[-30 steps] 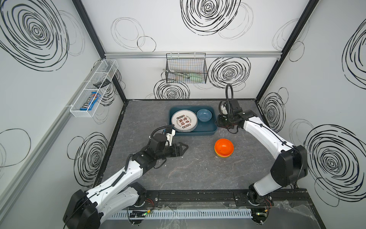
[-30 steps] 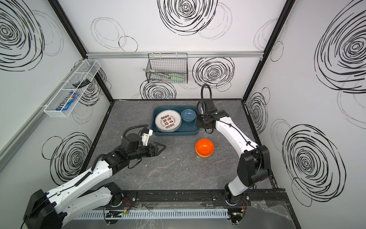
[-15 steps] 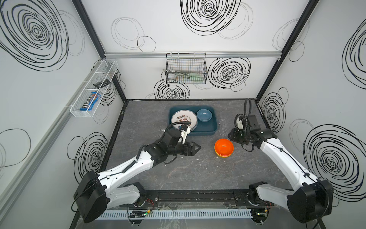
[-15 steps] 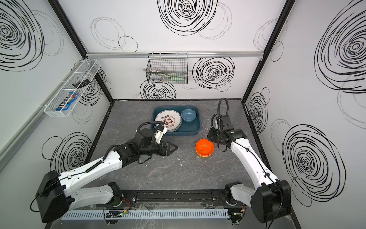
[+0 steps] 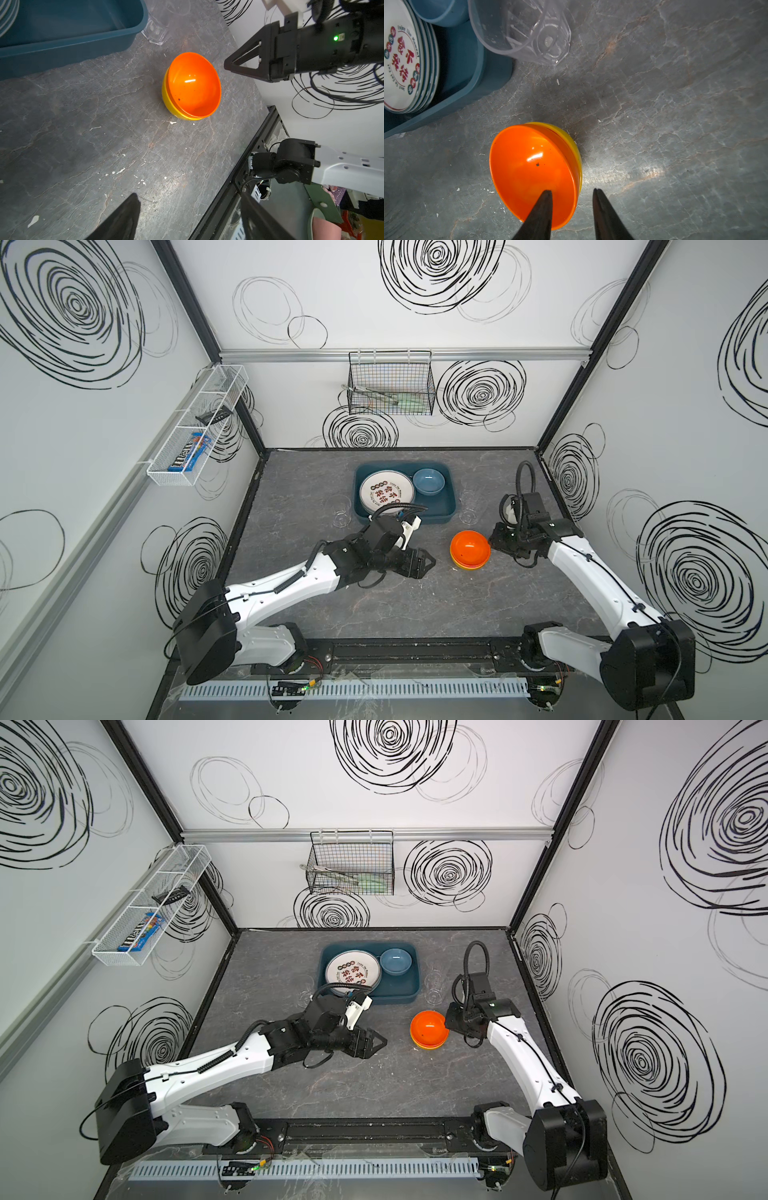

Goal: Place the mixed dishes into the plastic bin
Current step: 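Move the open right gripper back to the orange bowl on the table, then close the right gripper on the orange bowl rim and tilt it up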

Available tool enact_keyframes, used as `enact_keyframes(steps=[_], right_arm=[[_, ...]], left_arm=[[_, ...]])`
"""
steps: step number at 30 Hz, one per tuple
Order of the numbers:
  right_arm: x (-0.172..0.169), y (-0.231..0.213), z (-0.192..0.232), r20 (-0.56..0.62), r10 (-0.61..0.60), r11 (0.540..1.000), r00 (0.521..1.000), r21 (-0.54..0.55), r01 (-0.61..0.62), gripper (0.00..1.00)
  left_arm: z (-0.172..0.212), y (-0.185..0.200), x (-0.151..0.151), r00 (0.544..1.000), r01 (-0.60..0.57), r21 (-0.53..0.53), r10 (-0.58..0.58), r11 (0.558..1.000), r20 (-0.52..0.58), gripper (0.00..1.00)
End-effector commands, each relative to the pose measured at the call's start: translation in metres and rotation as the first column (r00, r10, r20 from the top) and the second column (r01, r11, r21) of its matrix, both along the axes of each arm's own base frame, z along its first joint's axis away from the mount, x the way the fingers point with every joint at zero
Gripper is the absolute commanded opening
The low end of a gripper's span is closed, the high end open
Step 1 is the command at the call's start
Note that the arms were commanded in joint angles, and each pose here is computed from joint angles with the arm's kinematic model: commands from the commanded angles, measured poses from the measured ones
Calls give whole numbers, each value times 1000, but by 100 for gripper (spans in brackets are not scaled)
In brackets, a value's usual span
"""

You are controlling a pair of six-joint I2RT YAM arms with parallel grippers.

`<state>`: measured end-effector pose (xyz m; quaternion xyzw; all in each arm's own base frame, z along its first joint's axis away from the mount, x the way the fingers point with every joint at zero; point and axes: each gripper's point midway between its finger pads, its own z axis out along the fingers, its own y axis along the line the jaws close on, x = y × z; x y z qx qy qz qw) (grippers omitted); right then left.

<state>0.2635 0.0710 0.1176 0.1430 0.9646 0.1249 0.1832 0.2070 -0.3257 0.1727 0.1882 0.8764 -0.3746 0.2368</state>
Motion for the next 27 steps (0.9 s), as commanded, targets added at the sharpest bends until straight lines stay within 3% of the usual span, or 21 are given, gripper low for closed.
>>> enact_keyframes(steps=[1,17,27], right_arm=[[-11,-1,-17,-91,-16,1000,996,5,16,36],[-11,3,-35,-132,-6,1000,991,15,8,30],[-11,6,-40,-147,10,1000,989,26,-7,22]], left_arm=[[12,-4,8,999,-8,-13,9,1000,50,80],[4,3,8,999,-36,-31,37,999,29,80],[0,6,7,999,-46,-39,47,998,14,80]])
